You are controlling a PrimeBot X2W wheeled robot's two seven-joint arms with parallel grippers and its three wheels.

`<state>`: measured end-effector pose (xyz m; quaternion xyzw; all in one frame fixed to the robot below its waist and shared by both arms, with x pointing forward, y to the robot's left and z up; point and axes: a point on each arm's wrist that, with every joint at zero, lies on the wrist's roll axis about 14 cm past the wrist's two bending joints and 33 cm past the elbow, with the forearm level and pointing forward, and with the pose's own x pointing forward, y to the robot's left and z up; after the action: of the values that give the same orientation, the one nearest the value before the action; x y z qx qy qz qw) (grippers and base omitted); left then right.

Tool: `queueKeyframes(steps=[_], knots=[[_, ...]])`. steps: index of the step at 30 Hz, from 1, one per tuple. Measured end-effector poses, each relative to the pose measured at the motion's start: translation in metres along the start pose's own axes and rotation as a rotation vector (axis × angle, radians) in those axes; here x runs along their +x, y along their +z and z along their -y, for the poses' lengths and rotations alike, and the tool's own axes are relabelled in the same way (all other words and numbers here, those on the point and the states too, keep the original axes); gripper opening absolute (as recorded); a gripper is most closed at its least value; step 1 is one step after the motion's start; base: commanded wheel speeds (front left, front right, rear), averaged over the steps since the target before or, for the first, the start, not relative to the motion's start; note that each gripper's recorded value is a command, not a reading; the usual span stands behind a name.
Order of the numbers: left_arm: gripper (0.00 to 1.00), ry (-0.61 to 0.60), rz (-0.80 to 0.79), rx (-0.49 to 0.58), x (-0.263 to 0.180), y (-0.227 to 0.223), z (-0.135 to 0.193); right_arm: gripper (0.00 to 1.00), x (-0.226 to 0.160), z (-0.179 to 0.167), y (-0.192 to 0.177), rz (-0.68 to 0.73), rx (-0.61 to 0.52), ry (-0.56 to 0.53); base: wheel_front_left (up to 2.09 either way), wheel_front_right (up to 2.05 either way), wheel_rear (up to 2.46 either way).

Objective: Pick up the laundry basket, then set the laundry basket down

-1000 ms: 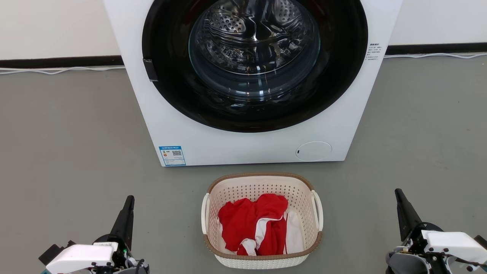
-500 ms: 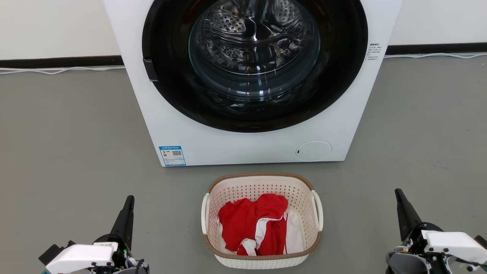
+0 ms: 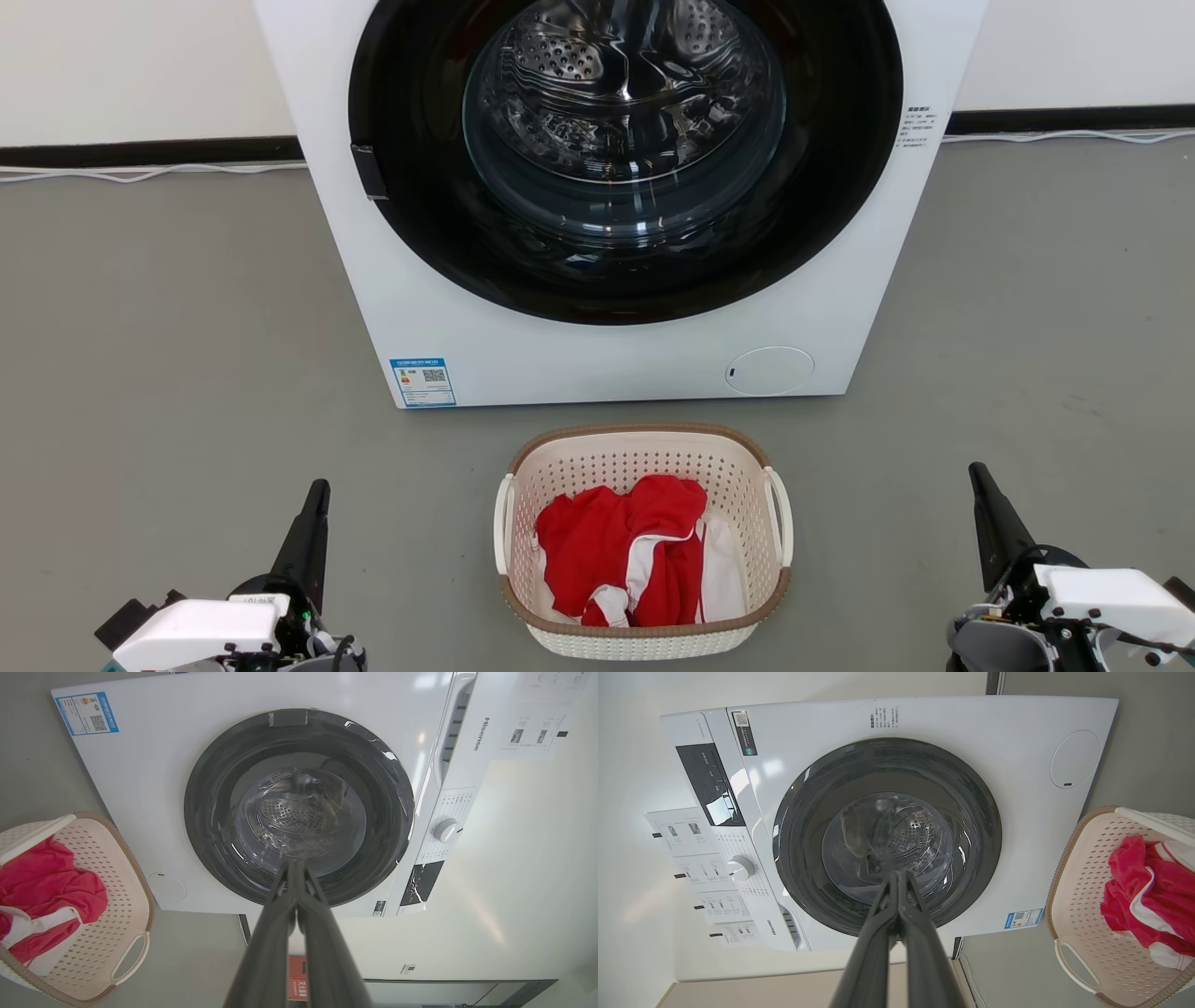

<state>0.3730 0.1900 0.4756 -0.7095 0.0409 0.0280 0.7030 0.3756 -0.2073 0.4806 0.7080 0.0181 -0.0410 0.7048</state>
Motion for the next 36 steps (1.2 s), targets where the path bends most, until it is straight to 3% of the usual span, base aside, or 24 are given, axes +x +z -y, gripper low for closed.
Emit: queueKeyframes(steps=[15, 16, 21, 36], knots=[[0.00, 0.000, 0.000, 0.000, 0.000, 0.000, 0.000, 0.00, 0.000, 0.000, 0.000, 0.000, 0.000, 0.000, 0.00, 0.00, 0.00], [1.00, 0.008, 0.001, -0.001, -0.001, 0.000, -0.003, 1.00, -0.001, 0.002, 0.000, -0.001, 0.000, -0.007, 0.00, 0.00, 0.00], [1.00, 0.081, 0.004, -0.012, -0.013, -0.002, -0.028, 1.00, -0.012, 0.025, -0.002, -0.001, 0.008, -0.073, 0.00, 0.00, 0.00], [1.00, 0.081, 0.004, 0.049, -0.011, -0.008, -0.026, 1.00, -0.011, 0.020, -0.005, 0.004, -0.100, -0.060, 0.00, 0.00, 0.00]])
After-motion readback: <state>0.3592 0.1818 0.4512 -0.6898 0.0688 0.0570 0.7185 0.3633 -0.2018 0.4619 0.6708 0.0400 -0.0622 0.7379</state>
